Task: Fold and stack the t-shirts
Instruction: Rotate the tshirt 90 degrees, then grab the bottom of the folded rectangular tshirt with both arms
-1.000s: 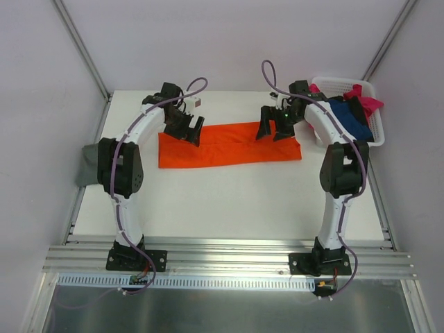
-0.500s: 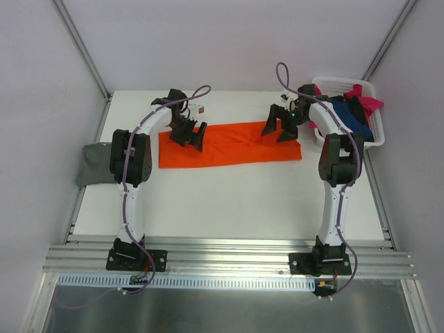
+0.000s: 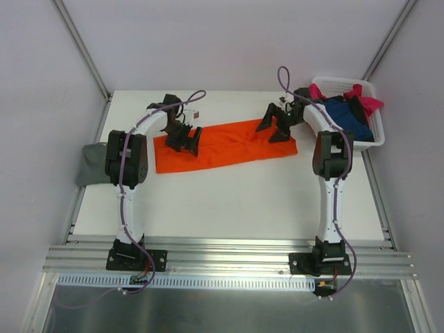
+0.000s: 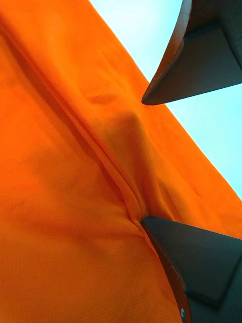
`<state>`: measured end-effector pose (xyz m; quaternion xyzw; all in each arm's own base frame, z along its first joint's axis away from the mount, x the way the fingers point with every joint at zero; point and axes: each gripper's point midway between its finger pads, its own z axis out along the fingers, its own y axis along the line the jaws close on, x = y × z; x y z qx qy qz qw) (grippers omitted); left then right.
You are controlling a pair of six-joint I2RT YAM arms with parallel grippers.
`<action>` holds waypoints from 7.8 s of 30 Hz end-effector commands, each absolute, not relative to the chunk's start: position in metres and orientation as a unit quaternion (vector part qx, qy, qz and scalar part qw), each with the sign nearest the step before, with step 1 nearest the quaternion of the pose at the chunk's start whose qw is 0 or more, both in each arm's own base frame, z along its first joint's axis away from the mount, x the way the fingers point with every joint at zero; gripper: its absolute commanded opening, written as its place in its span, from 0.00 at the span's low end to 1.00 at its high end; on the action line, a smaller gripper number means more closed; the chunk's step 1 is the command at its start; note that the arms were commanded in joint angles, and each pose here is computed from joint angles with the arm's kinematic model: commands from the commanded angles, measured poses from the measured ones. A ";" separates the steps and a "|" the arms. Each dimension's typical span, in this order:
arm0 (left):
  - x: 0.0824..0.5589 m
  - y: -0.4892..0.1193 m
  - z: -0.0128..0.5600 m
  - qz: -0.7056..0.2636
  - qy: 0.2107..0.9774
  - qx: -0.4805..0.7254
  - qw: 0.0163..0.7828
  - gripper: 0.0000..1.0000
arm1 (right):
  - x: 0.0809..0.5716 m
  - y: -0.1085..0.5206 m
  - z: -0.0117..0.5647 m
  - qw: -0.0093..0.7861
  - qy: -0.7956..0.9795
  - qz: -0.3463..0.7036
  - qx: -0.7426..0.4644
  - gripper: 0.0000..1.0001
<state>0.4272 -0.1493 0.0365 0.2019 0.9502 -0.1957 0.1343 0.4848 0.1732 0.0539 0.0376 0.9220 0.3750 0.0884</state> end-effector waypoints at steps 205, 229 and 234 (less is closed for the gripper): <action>0.123 -0.253 0.032 -0.380 0.911 0.029 -0.159 0.26 | 0.128 0.208 0.020 -0.144 0.921 0.356 0.067 0.43; 0.167 -0.231 0.085 -0.393 0.913 0.106 -0.022 0.00 | 0.180 0.216 0.103 0.001 0.926 0.365 -0.099 0.00; 0.199 -0.214 0.106 -0.381 0.917 0.109 0.044 0.00 | 0.223 0.219 0.128 0.065 0.921 0.369 -0.107 0.01</action>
